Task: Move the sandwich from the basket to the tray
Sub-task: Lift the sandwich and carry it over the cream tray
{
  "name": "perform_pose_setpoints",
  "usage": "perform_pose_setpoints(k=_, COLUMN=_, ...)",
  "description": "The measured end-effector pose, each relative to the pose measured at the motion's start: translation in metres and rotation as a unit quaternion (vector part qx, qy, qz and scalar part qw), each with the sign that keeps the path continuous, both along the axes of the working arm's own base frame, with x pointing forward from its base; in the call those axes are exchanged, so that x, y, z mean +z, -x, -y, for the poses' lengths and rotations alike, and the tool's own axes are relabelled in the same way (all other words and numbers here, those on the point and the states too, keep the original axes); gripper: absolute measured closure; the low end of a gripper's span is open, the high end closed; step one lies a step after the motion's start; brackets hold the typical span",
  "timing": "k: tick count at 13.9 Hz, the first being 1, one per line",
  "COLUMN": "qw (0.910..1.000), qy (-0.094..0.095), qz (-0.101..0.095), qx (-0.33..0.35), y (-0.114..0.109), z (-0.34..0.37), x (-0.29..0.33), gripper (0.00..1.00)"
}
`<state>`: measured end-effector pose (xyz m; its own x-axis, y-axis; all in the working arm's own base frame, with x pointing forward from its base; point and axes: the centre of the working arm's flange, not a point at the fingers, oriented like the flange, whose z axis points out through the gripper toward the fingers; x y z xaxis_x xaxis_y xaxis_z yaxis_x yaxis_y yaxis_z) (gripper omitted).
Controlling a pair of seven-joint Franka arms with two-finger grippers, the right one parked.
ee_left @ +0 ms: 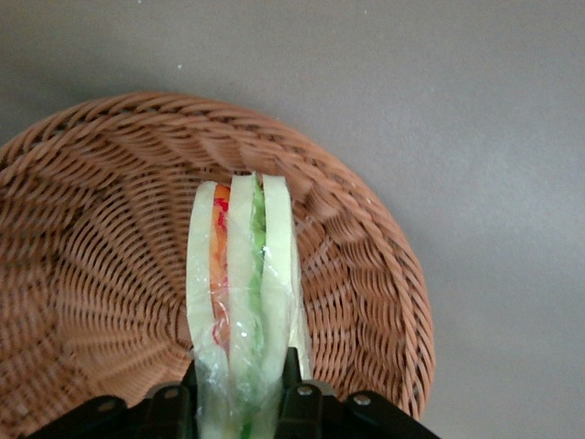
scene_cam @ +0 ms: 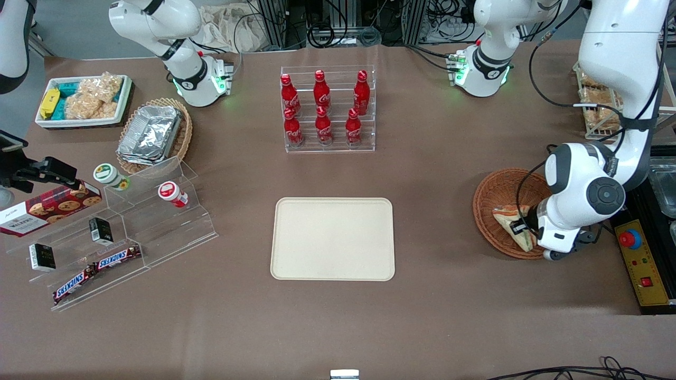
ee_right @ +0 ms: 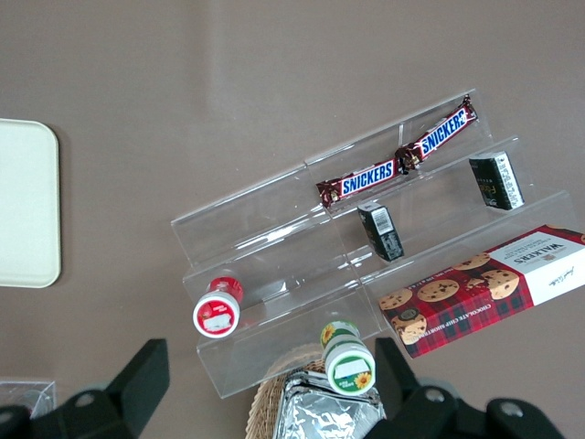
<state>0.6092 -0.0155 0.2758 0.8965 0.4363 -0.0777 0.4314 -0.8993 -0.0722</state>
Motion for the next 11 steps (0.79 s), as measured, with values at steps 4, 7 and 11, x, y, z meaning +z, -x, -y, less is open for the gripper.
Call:
perform_pose_setpoints(k=4, qw=0.9998, qy=-0.011, qz=-0.015, qx=-0.012, y=-0.01, z=0.015, x=0.092, gripper=0.75)
perform_pose_setpoints(k=7, qw=0.9993, qy=-0.013, qz=-0.009, qx=-0.034, y=-0.018, z=0.03, x=0.195, gripper=0.85)
perform_pose_setpoints(k=11, qw=0.9967, qy=0.012, qz=0.047, qx=-0.065, y=-0.026, z=0.061, x=0.274, gripper=0.85)
